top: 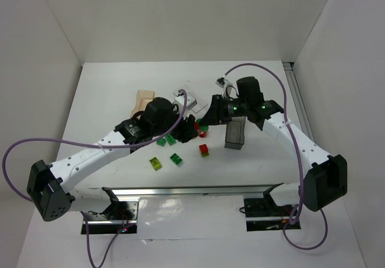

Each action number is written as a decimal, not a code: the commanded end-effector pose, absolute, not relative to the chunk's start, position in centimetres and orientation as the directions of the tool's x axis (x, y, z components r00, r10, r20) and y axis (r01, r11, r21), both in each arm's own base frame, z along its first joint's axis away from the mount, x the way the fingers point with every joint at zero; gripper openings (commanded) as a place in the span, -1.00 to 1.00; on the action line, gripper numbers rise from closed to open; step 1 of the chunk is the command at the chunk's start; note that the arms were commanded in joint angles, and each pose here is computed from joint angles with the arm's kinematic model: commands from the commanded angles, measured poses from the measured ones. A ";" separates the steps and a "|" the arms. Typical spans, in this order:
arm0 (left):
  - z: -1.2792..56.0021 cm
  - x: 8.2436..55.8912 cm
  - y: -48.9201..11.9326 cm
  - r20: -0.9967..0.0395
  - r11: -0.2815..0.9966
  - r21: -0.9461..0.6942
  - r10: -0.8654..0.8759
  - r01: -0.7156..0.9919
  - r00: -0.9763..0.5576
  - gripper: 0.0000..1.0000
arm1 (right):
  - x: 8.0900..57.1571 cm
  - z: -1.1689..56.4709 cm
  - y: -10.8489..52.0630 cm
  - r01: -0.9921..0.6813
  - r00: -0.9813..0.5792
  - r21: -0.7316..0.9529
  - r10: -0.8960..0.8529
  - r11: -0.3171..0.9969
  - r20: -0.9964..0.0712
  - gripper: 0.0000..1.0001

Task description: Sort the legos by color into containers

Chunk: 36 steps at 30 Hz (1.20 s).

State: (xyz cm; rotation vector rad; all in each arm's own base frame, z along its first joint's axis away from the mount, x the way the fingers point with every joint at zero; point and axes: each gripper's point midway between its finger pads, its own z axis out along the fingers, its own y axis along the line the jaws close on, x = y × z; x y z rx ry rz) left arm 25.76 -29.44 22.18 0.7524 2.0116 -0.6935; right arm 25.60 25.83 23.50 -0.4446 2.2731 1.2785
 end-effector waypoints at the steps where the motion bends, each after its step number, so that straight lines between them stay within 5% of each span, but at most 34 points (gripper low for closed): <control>1: 24.1 26.9 -29.8 -0.893 0.681 -0.196 0.173 0.706 -0.415 0.25 | 24.4 25.2 26.2 -0.539 -0.811 0.719 -0.040 0.437 -0.584 -0.57; 6: 24.3 27.0 -29.9 -0.897 0.680 -0.196 0.167 0.707 -0.409 0.10 | 24.2 25.2 26.4 -0.543 -0.811 0.719 -0.048 0.433 -0.584 -0.57; 9: 24.1 27.0 -29.7 -0.894 0.688 -0.192 0.171 0.699 -0.414 -0.33 | 24.4 24.6 26.2 -0.532 -0.814 0.715 -0.042 0.453 -0.579 -0.57; 12: 23.4 27.4 -29.2 -0.887 0.716 -0.177 0.181 0.675 -0.425 -1.00 | 24.8 24.4 25.9 -0.519 -0.818 0.713 -0.031 0.473 -0.575 -0.57; 18: 22.2 28.0 -27.7 -0.875 0.776 -0.145 0.189 0.613 -0.446 -1.00 | 28.1 23.9 22.3 -0.422 -0.797 0.647 0.079 0.635 -0.598 -0.57; 24: 22.4 28.4 -26.8 -0.877 0.811 -0.136 0.168 0.569 -0.450 -1.00 | 32.5 21.1 14.9 -0.080 -0.686 0.420 0.256 0.904 -0.682 -0.57; 27: 22.0 28.6 -26.5 -0.864 0.802 -0.183 0.145 0.568 -0.483 -1.00 | 33.6 19.3 11.7 0.065 -0.642 0.348 0.307 0.935 -0.703 -0.57; 36: 21.2 28.3 -27.2 -0.835 0.772 -0.227 0.159 0.594 -0.526 -1.00 | 35.2 14.9 10.3 0.143 -0.671 0.239 0.272 0.960 -0.689 -0.57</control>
